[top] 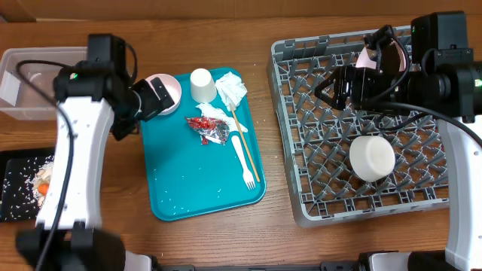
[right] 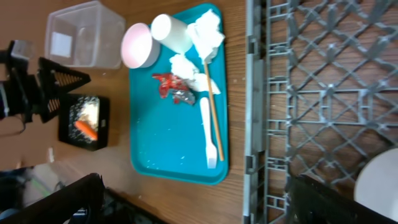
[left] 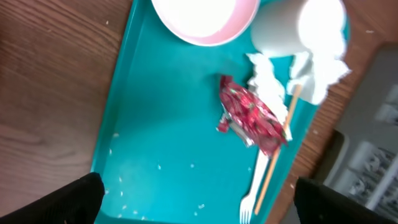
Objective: Sort waste into correct bins and load items into the dishwasher rack
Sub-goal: 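Release the cream bowl and raise the right gripper to the rack's back, then reach the left gripper to the pink bowl on the tray and grasp its rim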
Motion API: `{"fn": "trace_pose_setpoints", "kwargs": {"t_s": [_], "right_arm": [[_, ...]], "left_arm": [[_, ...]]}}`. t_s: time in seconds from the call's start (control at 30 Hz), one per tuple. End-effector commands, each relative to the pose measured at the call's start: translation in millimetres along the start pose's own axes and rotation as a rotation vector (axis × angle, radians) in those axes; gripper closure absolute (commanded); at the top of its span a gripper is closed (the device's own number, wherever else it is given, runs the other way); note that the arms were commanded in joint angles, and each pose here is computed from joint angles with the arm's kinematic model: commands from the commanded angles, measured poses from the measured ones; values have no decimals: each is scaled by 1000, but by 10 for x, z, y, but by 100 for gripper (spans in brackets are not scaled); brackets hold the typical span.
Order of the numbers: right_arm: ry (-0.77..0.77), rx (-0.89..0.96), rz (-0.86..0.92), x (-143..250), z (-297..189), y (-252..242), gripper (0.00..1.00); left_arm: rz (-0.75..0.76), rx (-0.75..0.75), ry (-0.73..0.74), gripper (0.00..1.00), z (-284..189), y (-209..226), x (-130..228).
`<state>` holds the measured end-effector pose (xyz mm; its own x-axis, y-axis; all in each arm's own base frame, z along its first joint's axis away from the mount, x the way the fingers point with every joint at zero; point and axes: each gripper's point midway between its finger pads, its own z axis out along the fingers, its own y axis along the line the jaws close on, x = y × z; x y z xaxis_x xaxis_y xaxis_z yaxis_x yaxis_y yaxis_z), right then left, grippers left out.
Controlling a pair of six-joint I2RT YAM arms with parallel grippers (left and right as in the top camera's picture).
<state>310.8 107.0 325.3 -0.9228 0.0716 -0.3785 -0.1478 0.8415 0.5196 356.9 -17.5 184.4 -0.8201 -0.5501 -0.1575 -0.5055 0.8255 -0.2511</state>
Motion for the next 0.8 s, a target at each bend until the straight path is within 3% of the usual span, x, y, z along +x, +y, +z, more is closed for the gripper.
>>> {"fn": "trace_pose_setpoints", "kwargs": {"t_s": [0.0, 0.33, 0.77], "right_arm": [[-34, 50, -24, -51, -59, -44, 0], [-34, 50, -24, -51, -59, -44, 0], [-34, 50, -24, -51, -59, -44, 0]], "left_arm": [[-55, -66, 44, 0, 395, 115, -129], [-482, -13, 109, 0, 880, 440, -497], [-527, 14, 62, 0, 1270, 238, -672]]}}
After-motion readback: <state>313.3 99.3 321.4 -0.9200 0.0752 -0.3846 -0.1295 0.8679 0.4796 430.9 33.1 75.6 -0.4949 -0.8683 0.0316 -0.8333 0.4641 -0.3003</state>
